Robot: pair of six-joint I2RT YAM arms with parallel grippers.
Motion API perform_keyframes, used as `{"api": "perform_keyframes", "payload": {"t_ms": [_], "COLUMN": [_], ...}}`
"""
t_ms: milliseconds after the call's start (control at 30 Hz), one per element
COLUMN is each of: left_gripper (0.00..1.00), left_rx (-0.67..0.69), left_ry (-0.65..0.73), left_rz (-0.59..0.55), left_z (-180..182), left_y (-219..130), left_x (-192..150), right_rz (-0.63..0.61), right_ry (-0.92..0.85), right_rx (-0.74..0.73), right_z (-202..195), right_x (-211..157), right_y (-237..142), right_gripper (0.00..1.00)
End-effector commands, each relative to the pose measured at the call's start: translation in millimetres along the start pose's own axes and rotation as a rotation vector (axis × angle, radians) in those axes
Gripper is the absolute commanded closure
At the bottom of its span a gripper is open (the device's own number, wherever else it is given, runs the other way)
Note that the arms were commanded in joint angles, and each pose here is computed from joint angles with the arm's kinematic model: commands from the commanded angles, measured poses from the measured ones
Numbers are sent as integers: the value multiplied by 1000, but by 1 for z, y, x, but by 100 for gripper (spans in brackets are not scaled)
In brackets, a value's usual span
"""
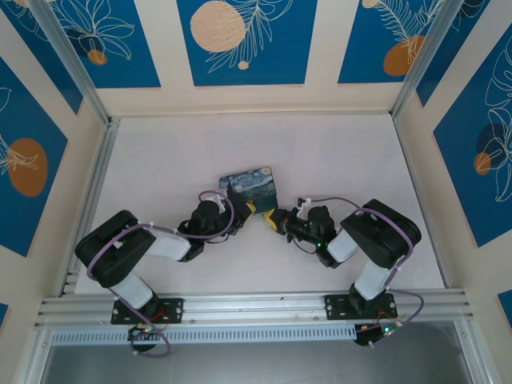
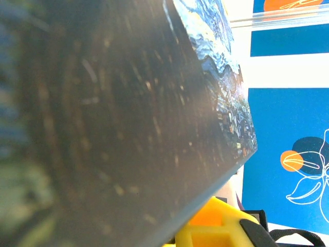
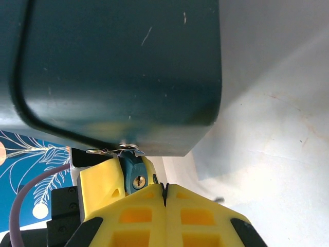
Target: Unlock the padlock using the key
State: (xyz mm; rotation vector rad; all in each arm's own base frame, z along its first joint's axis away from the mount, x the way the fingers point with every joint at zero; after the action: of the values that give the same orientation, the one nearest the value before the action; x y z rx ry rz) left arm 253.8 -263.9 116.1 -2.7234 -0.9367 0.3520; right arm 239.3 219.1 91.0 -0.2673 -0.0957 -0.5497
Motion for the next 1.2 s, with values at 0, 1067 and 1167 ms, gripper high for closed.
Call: {"api": "perform_keyframes", "payload": {"t_ms": [0,1067,1167], "left_gripper": [100,100,100], "left_rx": [-52,-38,-38], "left_ry": [5,7,9], "left_rz": [-17,-13,-14], "left_z": [-9,-8,-8], "left_y": [-2,-3,-3], "left_x": [4,3,3], "right_rz": [-22,-11,-15], "right_ry": [-10,-15,-17], "right_rx": [12,47,48], "right_z": [2,13,13], "right_x": [2,5,4], "right_y": [1,16,15], "right_gripper": [100,100,100]}}
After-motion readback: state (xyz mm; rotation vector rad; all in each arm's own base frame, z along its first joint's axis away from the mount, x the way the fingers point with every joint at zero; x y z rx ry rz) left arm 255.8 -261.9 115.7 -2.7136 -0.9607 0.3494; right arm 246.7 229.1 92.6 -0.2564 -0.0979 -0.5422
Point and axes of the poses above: each hand's point on the last joint's axis, 136 mm out from that joint toward the fingers, its own y axis out along the fingers, its own z axis along the line the jaws close on, x = y × z, the point moved 5 cm from there along -y, back along the fingers, and after that the axes turned 15 degrees about -y, right-handed, at the moved point
